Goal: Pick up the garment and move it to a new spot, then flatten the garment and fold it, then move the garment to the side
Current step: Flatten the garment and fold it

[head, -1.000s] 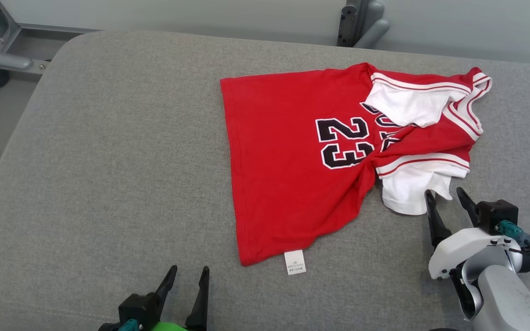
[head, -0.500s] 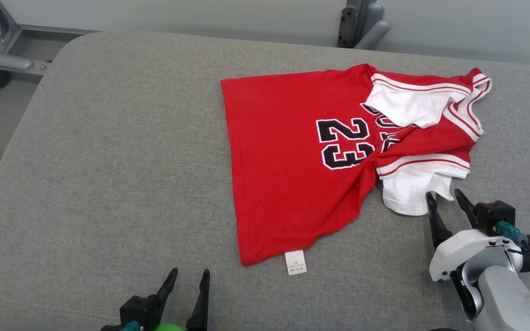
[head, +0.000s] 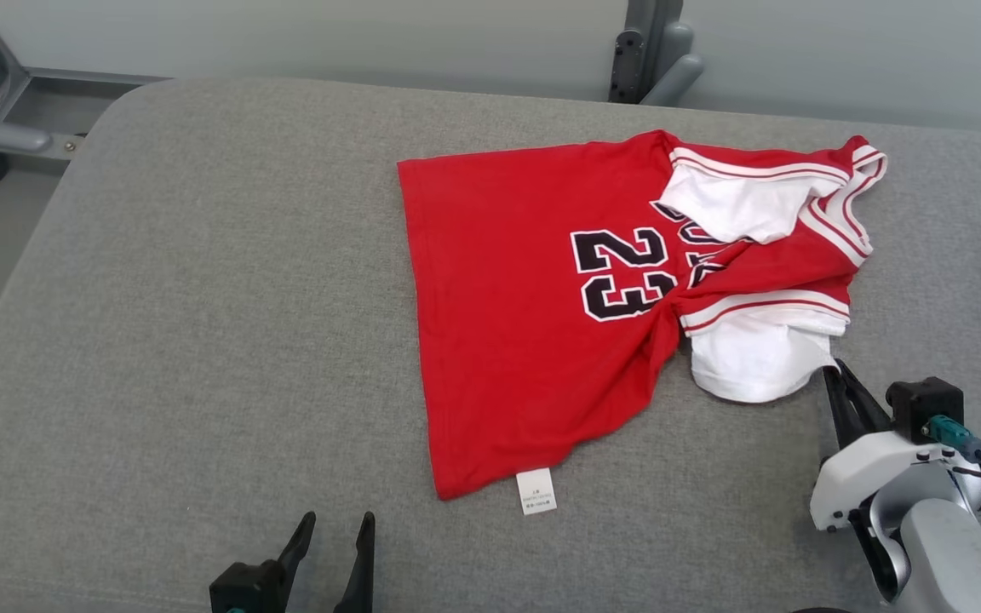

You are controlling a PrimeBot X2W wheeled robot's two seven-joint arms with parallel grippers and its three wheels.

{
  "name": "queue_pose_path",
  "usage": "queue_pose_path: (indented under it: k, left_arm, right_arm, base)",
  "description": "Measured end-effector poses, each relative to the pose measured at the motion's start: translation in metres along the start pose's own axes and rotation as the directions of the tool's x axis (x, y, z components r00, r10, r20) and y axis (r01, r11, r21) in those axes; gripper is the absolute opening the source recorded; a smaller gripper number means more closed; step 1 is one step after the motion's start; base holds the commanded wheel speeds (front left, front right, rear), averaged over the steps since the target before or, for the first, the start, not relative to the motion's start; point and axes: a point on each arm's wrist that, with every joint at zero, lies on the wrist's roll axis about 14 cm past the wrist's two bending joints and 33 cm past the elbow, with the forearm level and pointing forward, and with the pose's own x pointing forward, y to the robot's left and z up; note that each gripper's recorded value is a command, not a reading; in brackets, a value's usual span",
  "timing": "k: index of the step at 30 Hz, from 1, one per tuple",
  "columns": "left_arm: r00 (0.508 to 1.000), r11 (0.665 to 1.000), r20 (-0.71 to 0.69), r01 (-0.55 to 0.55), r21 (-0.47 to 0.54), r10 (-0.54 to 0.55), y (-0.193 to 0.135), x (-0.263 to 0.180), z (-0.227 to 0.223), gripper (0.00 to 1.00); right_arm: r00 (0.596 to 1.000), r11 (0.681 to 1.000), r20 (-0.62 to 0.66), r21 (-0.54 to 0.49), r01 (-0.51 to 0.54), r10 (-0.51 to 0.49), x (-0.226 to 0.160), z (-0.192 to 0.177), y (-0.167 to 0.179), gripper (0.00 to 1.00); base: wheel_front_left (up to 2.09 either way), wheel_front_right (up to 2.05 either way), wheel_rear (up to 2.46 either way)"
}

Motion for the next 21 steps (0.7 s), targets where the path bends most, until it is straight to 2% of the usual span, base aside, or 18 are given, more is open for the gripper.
queue_pose_path:
  k: [7, 12, 21]
  left_arm:
    - [0.998, 0.998, 0.014, 0.068, 0.01, -0.068, -0.018, 0.004, 0.004, 1.0]
    - [0.992, 0.992, 0.029, 0.123, 0.012, -0.123, -0.034, 0.005, 0.008, 1.0]
    - [0.983, 0.982, 0.034, 0.18, 0.048, -0.182, -0.051, 0.0, 0.008, 1.0]
  right_arm:
    - [0.997, 0.995, 0.017, -0.061, 0.074, -0.073, -0.037, 0.003, -0.036, 0.0]
    - [0.995, 0.992, 0.03, -0.085, 0.098, -0.096, -0.064, 0.005, -0.047, 0.0]
    - [0.984, 0.98, 0.025, -0.087, 0.177, -0.175, -0.102, 0.0, -0.074, 0.0]
  base:
    - [0.0, 0.0, 0.0]
    - [0.0, 0.0, 0.0]
    - [0.0, 0.0, 0.0]
